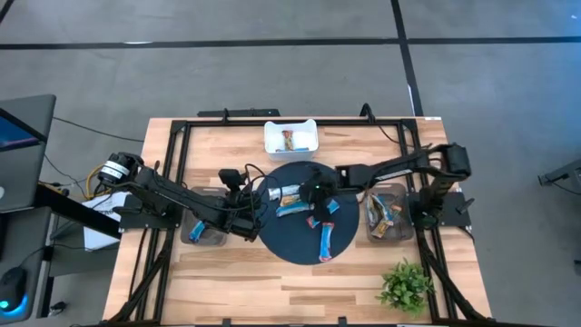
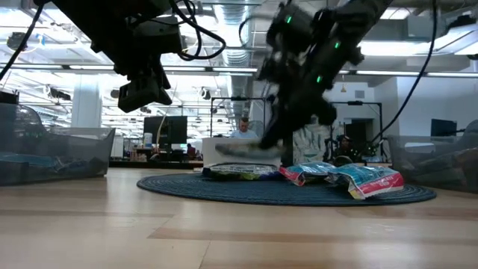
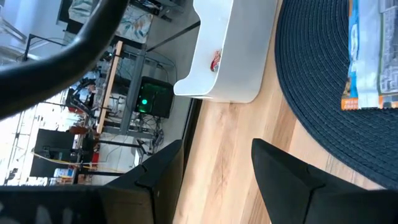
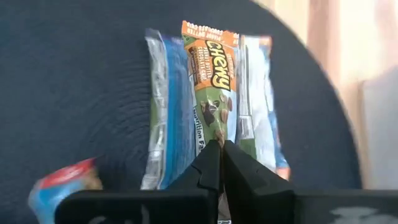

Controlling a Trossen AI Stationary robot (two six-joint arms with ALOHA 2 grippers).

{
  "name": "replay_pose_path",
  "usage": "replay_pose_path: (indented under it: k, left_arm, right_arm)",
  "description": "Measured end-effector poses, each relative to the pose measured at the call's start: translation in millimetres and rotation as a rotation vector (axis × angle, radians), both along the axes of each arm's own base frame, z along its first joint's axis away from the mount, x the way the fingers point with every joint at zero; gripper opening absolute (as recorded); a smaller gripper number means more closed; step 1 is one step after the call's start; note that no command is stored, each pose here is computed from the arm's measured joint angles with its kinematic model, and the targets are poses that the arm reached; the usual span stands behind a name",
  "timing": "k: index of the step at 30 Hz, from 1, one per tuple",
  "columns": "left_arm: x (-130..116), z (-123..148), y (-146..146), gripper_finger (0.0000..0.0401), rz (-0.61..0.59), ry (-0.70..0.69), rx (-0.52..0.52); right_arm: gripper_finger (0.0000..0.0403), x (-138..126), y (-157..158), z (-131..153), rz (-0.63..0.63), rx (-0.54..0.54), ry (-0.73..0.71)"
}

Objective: Pick and place Granola Bars by type
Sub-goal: Put the orange granola bar into the right black bin

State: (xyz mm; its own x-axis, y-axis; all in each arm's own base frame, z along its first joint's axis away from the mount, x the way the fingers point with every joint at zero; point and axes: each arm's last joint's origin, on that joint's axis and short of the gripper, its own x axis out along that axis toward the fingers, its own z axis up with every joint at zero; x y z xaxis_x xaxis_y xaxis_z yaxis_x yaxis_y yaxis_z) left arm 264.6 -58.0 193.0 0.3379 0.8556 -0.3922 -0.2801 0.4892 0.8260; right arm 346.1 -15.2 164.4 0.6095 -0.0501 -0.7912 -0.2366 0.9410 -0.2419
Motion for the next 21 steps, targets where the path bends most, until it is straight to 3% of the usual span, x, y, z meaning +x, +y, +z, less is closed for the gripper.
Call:
replay_pose_path:
  k: [7,14,21]
  left_arm:
    - [-0.2,0.0,0.1,0.0185,0.000,0.002,0.001]
    - [-0.4,0.1,0.2,0.0185,0.000,0.005,0.005]
    - [-0.5,1.3,0.7,0.0185,0.006,-0.005,0.048]
  right_arm:
    - [0.0000,-24.9,17.5,52.5,0.018,-0.031,-0.073]
    - [0.0000,-73.7,33.0,84.4,-0.175,-0.063,0.036]
    - [0.0000,-118.2,52.5,96.7,-0.381,-0.025,0.146]
